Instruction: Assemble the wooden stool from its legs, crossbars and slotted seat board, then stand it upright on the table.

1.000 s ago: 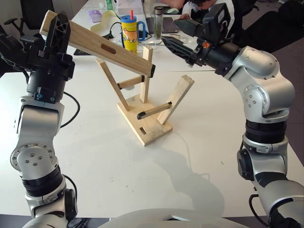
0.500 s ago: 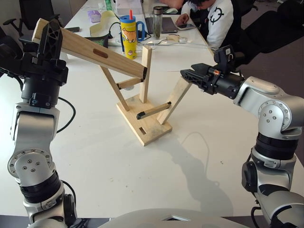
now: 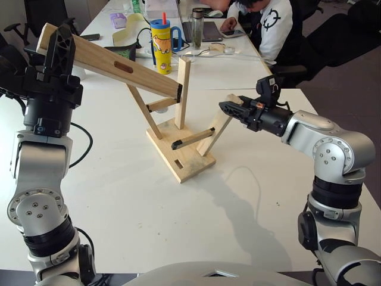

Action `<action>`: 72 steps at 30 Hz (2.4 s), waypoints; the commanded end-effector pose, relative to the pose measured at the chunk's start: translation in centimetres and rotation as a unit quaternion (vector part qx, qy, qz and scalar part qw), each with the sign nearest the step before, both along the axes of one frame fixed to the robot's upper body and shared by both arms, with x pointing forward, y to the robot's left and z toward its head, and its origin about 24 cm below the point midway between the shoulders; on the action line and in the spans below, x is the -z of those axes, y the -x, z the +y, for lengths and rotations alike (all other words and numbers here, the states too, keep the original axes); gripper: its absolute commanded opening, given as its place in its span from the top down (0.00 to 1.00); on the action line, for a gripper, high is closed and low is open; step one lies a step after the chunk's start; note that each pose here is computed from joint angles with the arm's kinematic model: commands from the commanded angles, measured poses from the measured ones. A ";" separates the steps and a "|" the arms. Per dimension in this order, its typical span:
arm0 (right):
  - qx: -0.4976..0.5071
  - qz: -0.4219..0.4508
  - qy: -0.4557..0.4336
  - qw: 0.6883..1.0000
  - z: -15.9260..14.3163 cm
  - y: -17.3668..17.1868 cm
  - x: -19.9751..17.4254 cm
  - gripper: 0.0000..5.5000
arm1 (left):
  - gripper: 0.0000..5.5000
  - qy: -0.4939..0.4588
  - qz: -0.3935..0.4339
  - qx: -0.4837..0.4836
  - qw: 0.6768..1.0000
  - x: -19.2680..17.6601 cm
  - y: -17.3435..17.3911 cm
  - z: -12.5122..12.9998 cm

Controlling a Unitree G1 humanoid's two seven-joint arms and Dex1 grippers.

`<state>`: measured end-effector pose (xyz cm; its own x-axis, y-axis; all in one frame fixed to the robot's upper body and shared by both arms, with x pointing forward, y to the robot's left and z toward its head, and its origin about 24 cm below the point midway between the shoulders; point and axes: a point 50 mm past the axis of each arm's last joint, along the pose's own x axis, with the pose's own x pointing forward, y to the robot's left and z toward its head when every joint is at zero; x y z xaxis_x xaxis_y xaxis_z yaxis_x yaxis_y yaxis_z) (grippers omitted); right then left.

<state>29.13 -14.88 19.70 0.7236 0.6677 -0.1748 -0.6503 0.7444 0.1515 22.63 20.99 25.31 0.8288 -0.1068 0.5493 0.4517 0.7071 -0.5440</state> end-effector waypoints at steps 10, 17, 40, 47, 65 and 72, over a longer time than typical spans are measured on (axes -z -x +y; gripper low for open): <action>0.130 -0.007 -0.004 0.992 0.2 -2.3 0.5 0.81 | 0.81 -0.025 0.012 -0.025 0.999 0.2 -0.5 0.3; 0.218 -0.026 -0.022 0.975 -0.3 -3.2 0.9 0.81 | 0.81 -0.025 0.094 -0.053 0.994 2.4 -2.1 0.4; 0.317 -0.030 -0.124 0.940 4.2 -1.8 3.3 0.81 | 0.81 -0.041 0.391 -0.201 0.897 11.9 -7.2 -2.5; 0.345 -0.019 -0.108 0.932 4.3 -1.4 4.2 0.81 | 0.81 -0.064 0.393 -0.230 0.888 12.1 -4.7 -2.1; 0.297 -0.062 -0.070 0.950 6.7 -1.5 3.3 0.81 | 0.81 -0.234 0.371 -0.180 0.881 12.2 -7.9 -9.4; 0.308 -0.025 -0.095 0.946 6.8 -1.7 3.8 0.81 | 0.81 -0.277 0.373 -0.131 0.876 13.7 -6.7 -10.2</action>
<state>30.64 -8.29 16.84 0.9915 0.1286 0.0174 -0.1288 0.9590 0.2525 30.06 10.85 16.86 0.9940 0.1055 0.0299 -0.0955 0.9668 -0.2372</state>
